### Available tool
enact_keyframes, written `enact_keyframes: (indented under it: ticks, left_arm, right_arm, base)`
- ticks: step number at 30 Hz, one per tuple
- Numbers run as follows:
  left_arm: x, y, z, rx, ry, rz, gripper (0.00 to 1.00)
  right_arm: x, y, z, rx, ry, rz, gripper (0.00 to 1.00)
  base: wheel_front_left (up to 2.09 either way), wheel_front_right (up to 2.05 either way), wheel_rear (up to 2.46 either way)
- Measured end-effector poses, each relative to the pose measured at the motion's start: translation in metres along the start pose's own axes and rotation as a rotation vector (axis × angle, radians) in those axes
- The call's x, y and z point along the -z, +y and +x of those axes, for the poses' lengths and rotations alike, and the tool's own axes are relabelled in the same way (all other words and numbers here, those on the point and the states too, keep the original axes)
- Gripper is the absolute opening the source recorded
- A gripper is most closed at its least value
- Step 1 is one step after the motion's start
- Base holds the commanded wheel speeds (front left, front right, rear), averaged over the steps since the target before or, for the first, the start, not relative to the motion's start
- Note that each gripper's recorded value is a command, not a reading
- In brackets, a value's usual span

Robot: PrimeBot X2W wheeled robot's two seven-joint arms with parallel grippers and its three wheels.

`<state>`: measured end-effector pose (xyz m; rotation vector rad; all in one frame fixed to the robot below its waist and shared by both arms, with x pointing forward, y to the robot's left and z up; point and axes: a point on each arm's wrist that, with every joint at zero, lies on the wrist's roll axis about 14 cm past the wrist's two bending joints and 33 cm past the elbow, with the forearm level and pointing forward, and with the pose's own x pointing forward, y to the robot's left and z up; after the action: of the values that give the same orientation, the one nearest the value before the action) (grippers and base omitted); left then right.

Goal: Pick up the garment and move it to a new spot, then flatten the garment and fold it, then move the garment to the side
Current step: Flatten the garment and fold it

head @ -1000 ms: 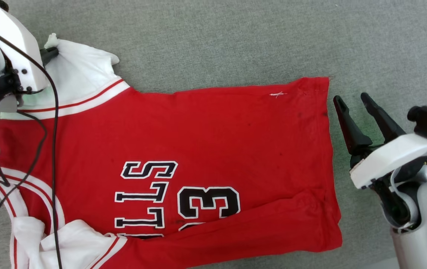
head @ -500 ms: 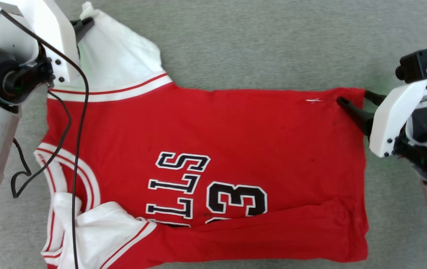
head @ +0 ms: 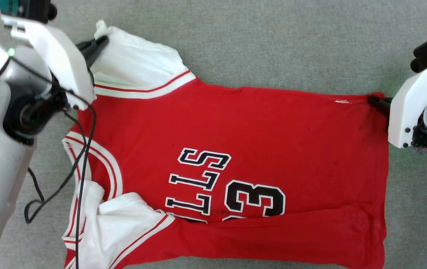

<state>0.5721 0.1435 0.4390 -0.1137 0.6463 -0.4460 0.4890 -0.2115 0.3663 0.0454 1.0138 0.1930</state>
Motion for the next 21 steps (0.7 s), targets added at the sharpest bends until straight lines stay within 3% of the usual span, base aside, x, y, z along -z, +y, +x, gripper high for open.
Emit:
enact_keyframes:
  ticks: [9, 21]
  left_arm:
    - [0.015, 0.002, -0.046, -0.05, -0.097, -0.068, 0.0]
    - [0.1, -0.005, -0.108, -0.15, -0.064, -0.209, 0.0]
  right_arm:
    - [-0.037, 0.004, -0.043, 0.023, -0.238, -0.026, 0.0]
    - [0.019, 0.027, -0.067, -0.006, -0.252, 0.032, 0.0]
  base:
    - [0.0, 0.0, 0.0]
    - [0.0, 0.0, 0.0]
